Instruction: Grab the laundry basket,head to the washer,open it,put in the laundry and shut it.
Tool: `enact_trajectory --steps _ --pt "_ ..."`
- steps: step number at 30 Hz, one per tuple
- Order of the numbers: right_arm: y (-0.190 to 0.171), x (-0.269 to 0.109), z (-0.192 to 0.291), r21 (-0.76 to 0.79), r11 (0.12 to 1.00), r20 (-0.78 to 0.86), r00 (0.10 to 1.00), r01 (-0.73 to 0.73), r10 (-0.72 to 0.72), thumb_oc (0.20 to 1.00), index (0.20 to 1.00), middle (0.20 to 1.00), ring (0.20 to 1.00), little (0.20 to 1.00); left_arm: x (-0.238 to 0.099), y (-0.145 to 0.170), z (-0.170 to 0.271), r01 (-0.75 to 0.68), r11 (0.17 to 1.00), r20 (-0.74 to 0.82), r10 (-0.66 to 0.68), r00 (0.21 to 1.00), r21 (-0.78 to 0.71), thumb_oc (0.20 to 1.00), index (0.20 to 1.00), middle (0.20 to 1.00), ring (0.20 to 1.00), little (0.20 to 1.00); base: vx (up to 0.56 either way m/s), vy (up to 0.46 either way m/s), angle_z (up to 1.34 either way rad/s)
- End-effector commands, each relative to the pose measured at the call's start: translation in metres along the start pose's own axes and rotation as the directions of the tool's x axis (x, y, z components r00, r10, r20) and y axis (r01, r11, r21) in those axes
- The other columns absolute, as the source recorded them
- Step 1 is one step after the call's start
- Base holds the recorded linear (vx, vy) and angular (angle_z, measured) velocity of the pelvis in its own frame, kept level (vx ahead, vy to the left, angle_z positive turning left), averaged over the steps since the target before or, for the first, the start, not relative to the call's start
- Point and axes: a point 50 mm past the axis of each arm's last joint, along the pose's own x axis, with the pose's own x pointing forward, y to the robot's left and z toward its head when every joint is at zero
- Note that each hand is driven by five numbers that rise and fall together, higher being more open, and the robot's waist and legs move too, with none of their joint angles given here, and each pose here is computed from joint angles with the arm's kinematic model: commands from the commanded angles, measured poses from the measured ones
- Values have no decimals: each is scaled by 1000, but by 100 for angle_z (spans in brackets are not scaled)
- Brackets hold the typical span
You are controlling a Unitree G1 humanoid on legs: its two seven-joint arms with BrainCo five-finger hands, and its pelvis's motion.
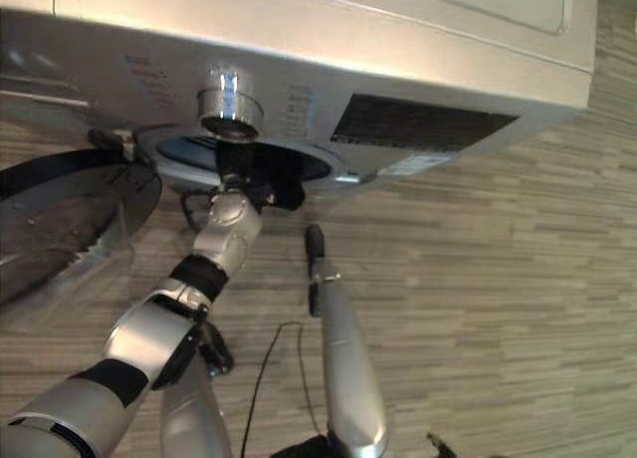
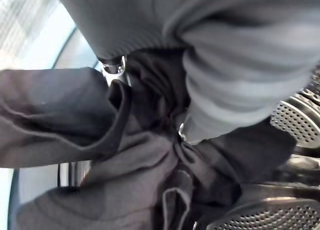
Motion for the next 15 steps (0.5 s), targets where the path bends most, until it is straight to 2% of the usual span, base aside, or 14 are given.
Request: enact_trajectory --steps 1,2,3,4,6,7,8,11,13,14,15 --pt "-66 0 60 22 973 285 931 231 -228 1000 1000 1000 1000 1000 20 -5 73 24 1000 217 -25 976 7 200 200 200 200 200 -25 7 13" --pt "-87 -8 89 64 957 405 869 283 -284 1000 1000 1000 1000 1000 24 -2 88 16 1000 244 -11 970 -17 200 200 200 200 200 -23 32 0" --pt "-116 -29 138 123 926 596 720 357 -356 1000 1000 1000 1000 1000 29 2 109 -5 998 275 21 961 -62 200 200 200 200 200 -23 31 -9" --pt "-117 -30 138 122 925 596 719 359 -358 1000 1000 1000 1000 1000 29 2 110 -4 998 276 21 961 -64 200 200 200 200 200 -16 42 -20" --pt "-125 -47 163 141 913 698 615 384 -367 1000 1000 1000 1000 1000 33 2 135 -11 994 310 45 950 -113 200 200 200 200 200 -5 60 -21" --pt "-117 -54 168 135 928 733 596 348 -330 1000 1000 1000 1000 1000 36 4 168 -6 983 356 72 932 -185 200 200 200 200 200 3 58 -16" --pt "-117 -55 169 135 928 734 594 348 -330 1000 1000 1000 1000 1000 36 4 170 -5 982 357 72 931 -187 200 200 200 200 200 21 41 -22" --pt "-98 -51 158 100 957 713 651 272 -260 1000 1000 1000 1000 1000 31 8 221 23 944 442 132 887 -328 200 200 200 200 200 23 -4 -50" --pt "-94 -45 147 92 962 676 693 258 -251 1000 1000 1000 1000 1000 25 8 249 52 937 504 139 852 -346 200 200 200 200 200 22 -31 -46" --pt "-97 -43 139 76 959 646 719 271 -254 1000 1000 1000 1000 1000 29 11 242 38 968 492 92 866 -248 1000 1000 1000 1000 1000 15 -32 -24" --pt "-97 -42 139 77 960 646 719 270 -254 1000 1000 1000 1000 1000 29 11 243 40 968 491 89 867 -246 1000 1000 1000 1000 1000 12 -21 -22"
